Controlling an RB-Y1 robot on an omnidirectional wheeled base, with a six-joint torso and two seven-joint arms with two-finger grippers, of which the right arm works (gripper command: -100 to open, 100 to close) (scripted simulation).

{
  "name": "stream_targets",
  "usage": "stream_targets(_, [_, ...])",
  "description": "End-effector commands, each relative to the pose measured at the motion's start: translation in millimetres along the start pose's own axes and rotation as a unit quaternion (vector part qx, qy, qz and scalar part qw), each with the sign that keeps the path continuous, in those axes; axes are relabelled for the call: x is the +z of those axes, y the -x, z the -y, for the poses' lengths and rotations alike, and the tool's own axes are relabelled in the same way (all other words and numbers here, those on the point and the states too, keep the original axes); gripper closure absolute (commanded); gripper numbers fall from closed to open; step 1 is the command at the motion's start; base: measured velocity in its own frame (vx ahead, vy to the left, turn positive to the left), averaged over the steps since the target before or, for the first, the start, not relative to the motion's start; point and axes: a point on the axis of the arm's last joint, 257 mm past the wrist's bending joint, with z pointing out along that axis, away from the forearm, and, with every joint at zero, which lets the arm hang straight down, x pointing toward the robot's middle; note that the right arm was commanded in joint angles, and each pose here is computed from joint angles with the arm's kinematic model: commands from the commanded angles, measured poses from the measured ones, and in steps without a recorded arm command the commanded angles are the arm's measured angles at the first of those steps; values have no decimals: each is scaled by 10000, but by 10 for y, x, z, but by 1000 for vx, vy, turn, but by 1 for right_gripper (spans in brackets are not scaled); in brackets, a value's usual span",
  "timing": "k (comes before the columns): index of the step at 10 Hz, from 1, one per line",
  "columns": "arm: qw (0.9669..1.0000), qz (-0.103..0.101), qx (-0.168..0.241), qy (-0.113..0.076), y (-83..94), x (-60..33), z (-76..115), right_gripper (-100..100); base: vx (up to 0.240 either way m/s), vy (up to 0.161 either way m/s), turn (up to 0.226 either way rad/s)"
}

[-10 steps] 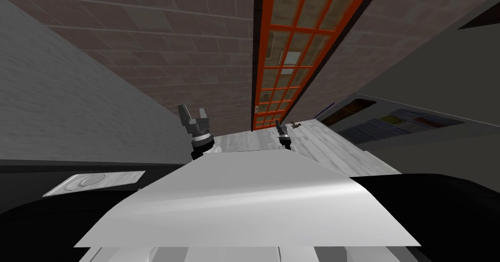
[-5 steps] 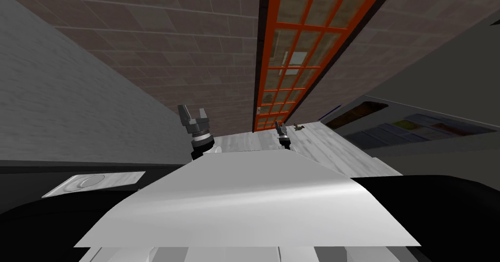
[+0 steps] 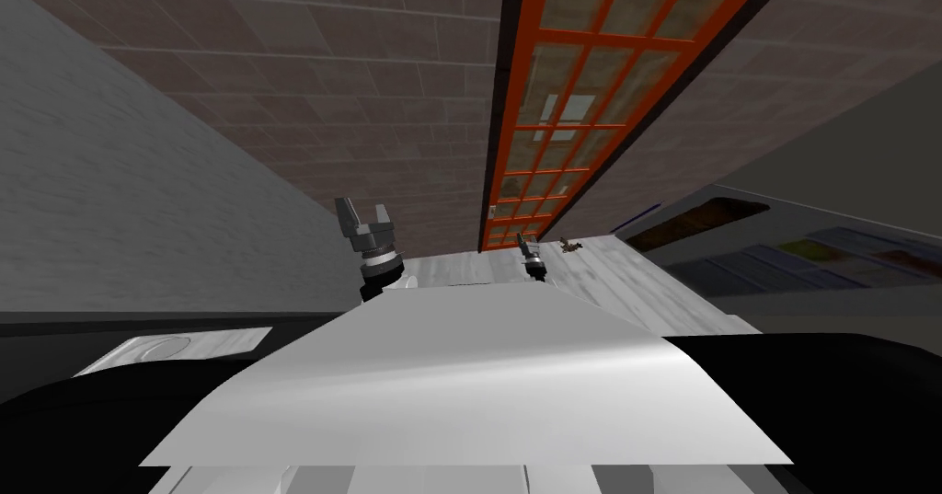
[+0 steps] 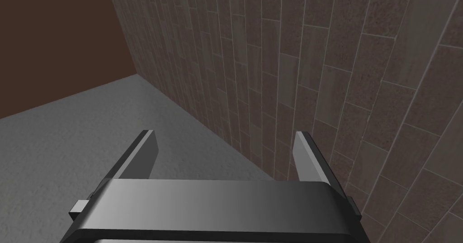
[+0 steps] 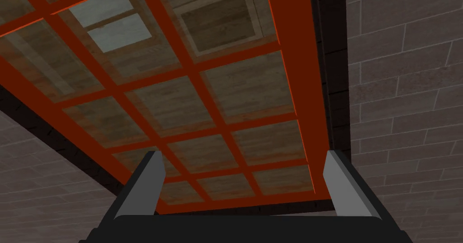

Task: Pull the door open

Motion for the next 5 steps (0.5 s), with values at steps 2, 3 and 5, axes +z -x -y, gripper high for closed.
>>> stream_targets(2, [9995,-144,-275,-69,-153,-36,83,-100,105,12,77])
stream_targets(3, [9991,-200,-372,-93,-209,-54,112,-100,111,-10,62])
stream_targets(5, [9979,-308,-551,-135,-317,-91,161,-100,107,-8,76])
